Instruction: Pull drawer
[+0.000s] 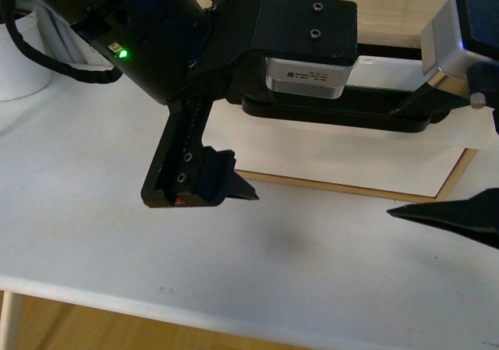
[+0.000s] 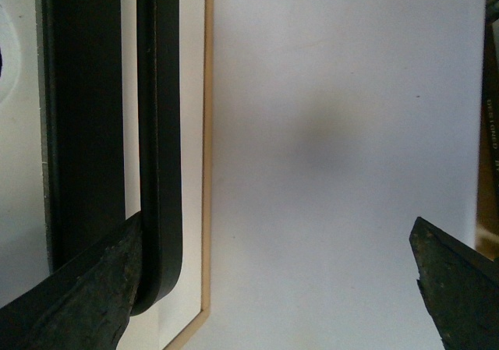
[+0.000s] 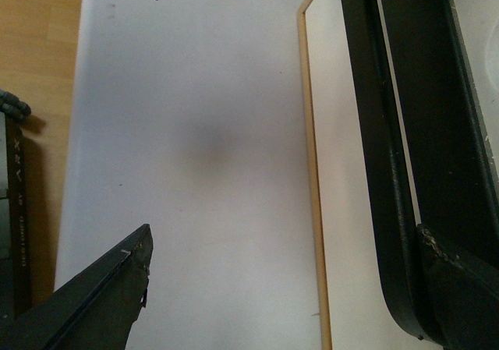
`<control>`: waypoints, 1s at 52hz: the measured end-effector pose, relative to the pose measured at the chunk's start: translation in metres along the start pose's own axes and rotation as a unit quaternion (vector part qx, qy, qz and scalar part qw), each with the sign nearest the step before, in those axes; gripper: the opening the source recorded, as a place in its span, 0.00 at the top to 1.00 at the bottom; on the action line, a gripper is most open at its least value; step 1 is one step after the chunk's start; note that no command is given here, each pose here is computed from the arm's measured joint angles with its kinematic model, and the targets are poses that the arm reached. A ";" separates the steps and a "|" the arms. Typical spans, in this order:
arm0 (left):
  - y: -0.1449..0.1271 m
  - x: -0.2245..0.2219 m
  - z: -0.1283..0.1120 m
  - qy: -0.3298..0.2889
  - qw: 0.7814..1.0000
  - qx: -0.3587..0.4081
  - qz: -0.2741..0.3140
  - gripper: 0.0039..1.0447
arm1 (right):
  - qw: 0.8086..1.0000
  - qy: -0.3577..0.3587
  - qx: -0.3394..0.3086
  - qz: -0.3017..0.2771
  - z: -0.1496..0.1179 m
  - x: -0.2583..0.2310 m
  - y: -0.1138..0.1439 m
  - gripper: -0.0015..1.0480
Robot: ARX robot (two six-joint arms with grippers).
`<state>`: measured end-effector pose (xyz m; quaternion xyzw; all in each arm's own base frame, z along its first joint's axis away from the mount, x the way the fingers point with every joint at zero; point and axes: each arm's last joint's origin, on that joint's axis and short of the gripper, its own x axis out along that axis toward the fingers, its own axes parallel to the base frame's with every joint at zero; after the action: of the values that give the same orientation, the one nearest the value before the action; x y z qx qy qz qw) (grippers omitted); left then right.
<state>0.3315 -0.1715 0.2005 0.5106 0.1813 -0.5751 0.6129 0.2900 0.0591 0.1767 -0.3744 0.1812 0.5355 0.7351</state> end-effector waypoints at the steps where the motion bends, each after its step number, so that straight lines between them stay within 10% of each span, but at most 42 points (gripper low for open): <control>1: -0.001 -0.001 0.001 0.001 1.000 0.000 -0.002 0.05 | 1.000 0.000 0.000 0.002 0.000 -0.001 0.001 0.09; 26: -0.030 -0.015 0.011 0.003 1.000 -0.007 -0.012 0.05 | 0.999 0.002 -0.004 0.032 0.008 -0.017 0.027 0.08; 52: -0.032 -0.078 0.032 -0.085 0.973 -0.028 0.212 0.05 | 0.988 -0.065 0.049 -0.128 0.037 -0.086 0.026 0.09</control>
<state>0.2705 -0.1518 0.2634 0.4693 0.0324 -0.4675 0.7485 0.2299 0.0347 0.2486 -0.3224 0.1092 0.4504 0.8254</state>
